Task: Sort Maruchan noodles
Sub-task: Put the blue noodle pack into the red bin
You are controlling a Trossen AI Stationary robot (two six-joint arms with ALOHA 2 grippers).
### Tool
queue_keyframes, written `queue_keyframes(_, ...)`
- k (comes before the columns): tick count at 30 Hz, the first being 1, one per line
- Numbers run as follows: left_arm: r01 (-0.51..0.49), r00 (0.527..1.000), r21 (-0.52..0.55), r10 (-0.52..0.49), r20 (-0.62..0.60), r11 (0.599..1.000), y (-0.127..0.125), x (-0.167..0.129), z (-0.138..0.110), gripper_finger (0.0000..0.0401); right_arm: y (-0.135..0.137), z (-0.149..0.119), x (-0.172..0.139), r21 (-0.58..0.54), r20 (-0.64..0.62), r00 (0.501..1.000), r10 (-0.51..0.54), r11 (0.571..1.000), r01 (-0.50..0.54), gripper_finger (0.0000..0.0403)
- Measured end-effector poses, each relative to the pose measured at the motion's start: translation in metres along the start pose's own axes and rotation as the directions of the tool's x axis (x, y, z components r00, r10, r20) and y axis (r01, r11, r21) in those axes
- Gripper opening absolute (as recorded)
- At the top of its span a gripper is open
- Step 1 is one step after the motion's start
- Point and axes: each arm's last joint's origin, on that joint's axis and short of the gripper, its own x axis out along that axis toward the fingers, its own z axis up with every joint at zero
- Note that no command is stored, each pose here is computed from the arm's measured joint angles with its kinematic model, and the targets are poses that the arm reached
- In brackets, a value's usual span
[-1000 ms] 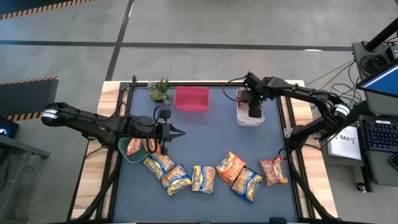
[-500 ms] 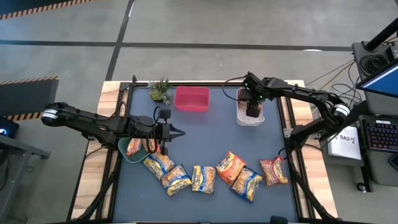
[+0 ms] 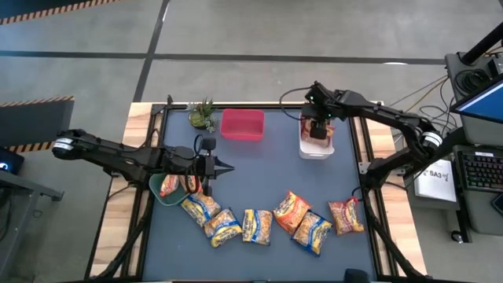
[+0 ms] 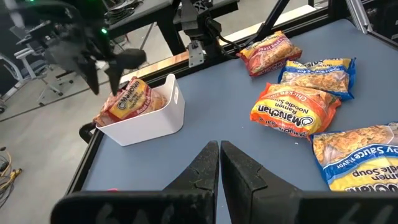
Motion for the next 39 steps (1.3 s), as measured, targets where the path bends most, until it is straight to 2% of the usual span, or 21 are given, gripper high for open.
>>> queue_keyframes(3, 0.0, 1.0, 0.0, 0.0, 0.0, 1.0, 0.0, 0.0, 0.0, 0.0, -0.005, 0.005, -0.014, 0.082, 0.019, 1.0, 0.016, 0.996, -0.017, 0.0191)
queue_keyframes(7, 0.0, 1.0, 0.0, 0.0, -0.001, 1.0, 0.0, 0.0, 0.0, 0.0, 0.004, 0.01, -0.029, 0.201, 0.125, 0.986, 0.113, 0.97, -0.136, 0.018)
queue_keyframes(11, 0.0, 1.0, -0.001, 0.0, -0.001, 1.0, 0.0, 0.0, 0.0, 0.0, 0.033, 0.013, -0.042, 0.178, 0.288, 0.947, 0.142, 0.964, -0.199, 0.0156)
queue_keyframes(16, 0.0, 1.0, -0.05, 0.0, 0.001, 0.999, 0.0, 0.0, 0.0, 0.0, 0.084, 0.007, -0.05, 0.123, 0.5, 0.848, 0.176, 0.955, -0.271, 0.0132)
queue_keyframes(19, -0.002, 1.0, -0.111, 0.004, 0.012, 0.994, 0.0, 0.0, 0.001, 0.0, 0.112, 0.0, -0.053, 0.089, 0.587, 0.779, 0.222, 0.938, -0.335, 0.0122)
queue_keyframes(22, -0.003, 1.0, -0.175, 0.007, 0.025, 0.985, 0.001, 0.0, 0.002, 0.0, 0.142, -0.005, -0.055, -0.001, 0.642, 0.707, 0.296, 0.923, -0.386, 0.0117)
queue_keyframes(24, -0.002, 1.0, -0.218, 0.008, 0.025, 0.976, 0.001, 0.0, 0.002, 0.0, 0.159, -0.007, -0.058, -0.052, 0.653, 0.676, 0.342, 0.911, -0.41, 0.0116)
queue_keyframes(27, -0.001, 0.999, -0.273, 0.01, 0.032, 0.962, 0.0, 0.002, 0.003, 0.0, 0.18, -0.007, -0.063, -0.051, 0.645, 0.672, 0.363, 0.898, -0.436, 0.0116)
queue_keyframes(34, 0.003, 0.997, -0.316, 0.022, 0.073, 0.949, -0.005, 0.024, 0.001, 0.0, 0.22, -0.001, -0.066, -0.146, 0.555, 0.64, 0.532, 0.82, -0.554, 0.0116)
queue_keyframes(39, 0.003, 0.999, -0.334, 0.014, 0.048, 0.943, -0.01, 0.038, -0.005, 0.0, 0.243, -0.004, -0.051, -0.143, 0.426, 0.672, 0.605, 0.779, -0.611, 0.0116)
